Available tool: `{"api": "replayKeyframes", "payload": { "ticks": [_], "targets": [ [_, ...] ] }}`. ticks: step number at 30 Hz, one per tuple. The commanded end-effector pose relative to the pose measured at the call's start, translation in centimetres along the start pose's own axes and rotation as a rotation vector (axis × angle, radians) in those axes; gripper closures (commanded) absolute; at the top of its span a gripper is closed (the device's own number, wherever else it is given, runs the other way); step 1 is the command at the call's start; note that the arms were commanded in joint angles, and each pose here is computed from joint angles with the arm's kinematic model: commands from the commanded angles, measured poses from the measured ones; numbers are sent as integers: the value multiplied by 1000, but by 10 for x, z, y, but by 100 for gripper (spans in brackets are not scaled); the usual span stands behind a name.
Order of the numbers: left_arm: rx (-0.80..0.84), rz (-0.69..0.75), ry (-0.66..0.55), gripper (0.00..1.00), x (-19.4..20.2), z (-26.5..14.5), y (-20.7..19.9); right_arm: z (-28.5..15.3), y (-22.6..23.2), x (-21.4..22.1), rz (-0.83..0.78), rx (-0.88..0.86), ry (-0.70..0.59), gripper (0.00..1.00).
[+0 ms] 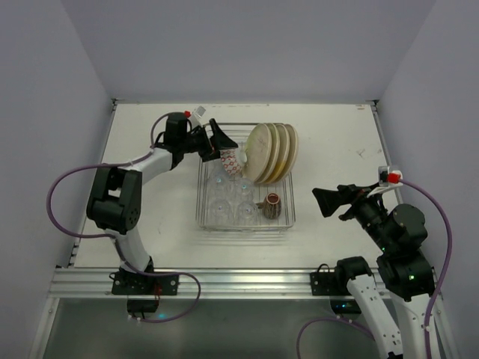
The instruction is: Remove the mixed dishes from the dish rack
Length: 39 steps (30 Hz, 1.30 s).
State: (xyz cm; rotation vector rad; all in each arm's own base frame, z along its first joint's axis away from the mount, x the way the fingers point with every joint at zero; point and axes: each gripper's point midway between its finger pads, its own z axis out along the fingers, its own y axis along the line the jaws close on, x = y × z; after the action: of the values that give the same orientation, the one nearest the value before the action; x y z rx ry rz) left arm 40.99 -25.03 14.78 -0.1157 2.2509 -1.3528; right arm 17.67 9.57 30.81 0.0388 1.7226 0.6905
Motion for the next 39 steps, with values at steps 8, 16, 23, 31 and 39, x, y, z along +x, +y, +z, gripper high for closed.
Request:
{"api": "replayKeyframes", "payload": {
  "ticks": [8,16,23,31,39],
  "targets": [
    [150,-33,41,0,2,6,-25,-6,11,-6,-3,-39,-9,1],
    [227,-33,24,14,-1,2,-38,-6,10,-4,-5,-35,2,1],
    [290,-55,41,22,5,4,-46,-9,14,-7,-10,-50,-4,1],
    [366,-73,41,27,5,4,-59,-8,14,-4,-8,-53,6,1],
    [421,-88,33,31,5,-1,-69,-7,13,-3,-7,-52,9,1]
  ]
}}
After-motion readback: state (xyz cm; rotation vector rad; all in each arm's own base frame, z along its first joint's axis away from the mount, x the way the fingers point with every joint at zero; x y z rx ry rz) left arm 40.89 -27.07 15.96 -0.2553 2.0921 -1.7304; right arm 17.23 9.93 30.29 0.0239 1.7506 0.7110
